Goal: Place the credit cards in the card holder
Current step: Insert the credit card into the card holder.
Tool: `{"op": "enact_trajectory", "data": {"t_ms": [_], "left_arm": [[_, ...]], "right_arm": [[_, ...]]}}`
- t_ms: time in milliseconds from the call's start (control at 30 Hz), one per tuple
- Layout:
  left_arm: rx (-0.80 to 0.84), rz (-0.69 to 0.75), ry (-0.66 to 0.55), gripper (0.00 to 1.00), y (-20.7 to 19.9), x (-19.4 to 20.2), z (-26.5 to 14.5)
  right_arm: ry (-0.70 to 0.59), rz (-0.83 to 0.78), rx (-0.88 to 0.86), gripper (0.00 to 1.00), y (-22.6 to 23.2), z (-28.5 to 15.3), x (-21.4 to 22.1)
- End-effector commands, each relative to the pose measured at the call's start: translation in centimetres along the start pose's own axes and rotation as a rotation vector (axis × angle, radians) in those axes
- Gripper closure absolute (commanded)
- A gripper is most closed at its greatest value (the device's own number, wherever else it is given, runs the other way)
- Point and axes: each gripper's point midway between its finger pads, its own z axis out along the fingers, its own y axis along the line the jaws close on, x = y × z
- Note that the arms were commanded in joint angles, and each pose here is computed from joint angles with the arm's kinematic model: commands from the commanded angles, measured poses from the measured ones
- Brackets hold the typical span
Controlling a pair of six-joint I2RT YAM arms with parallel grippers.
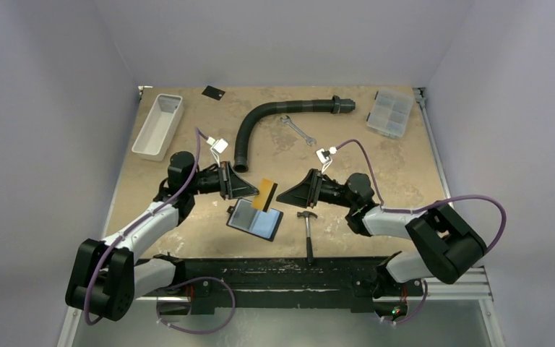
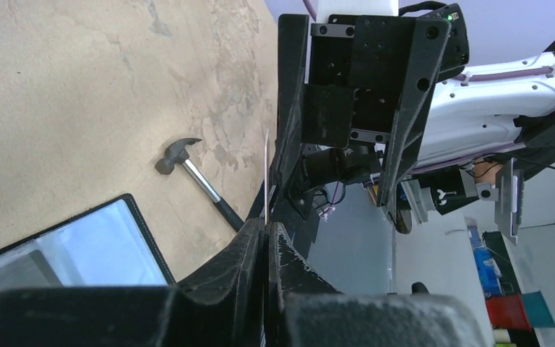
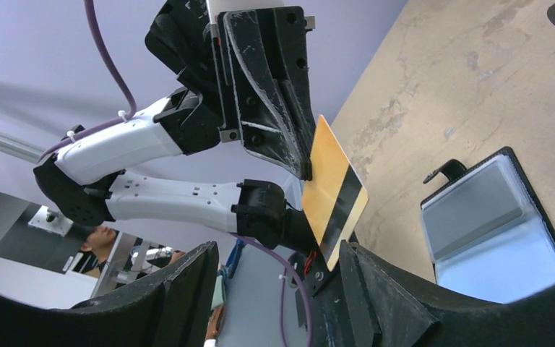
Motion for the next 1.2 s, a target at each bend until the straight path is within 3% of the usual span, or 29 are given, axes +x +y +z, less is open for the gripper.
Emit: {"op": "enact_trajectory", "data": {"t_ms": [0, 333, 400, 833, 1167], "left_arm": [[0.092, 0.049, -0.039, 1.0, -2.4, -0.8, -0.1], [0.145, 0.016, -0.054, 1.0, -3.7, -0.7, 0.4], [0.145, 0.017, -0.053, 1.0, -3.8, -0.7, 0.3], [0.113, 0.043, -0.044, 1.0, -3.7, -1.1, 0.3], [0.139, 0.043, -0.054, 1.0, -4.8, -1.6, 0.1]], "right_arm": [[-0.056, -0.024, -0.032, 0.31, 0.9, 0.1, -0.5], [-0.057, 0.034, -0.075, 0.55, 1.4, 1.9, 0.8], [-0.045, 0.039, -0.09, 0.55, 1.5, 1.8, 1.2], [-0.056, -0.065, 0.118, 0.33, -0.9, 0.2, 1.0], [-0.062, -0.11, 0.15, 0.35, -0.8, 0.1, 0.3]]}}
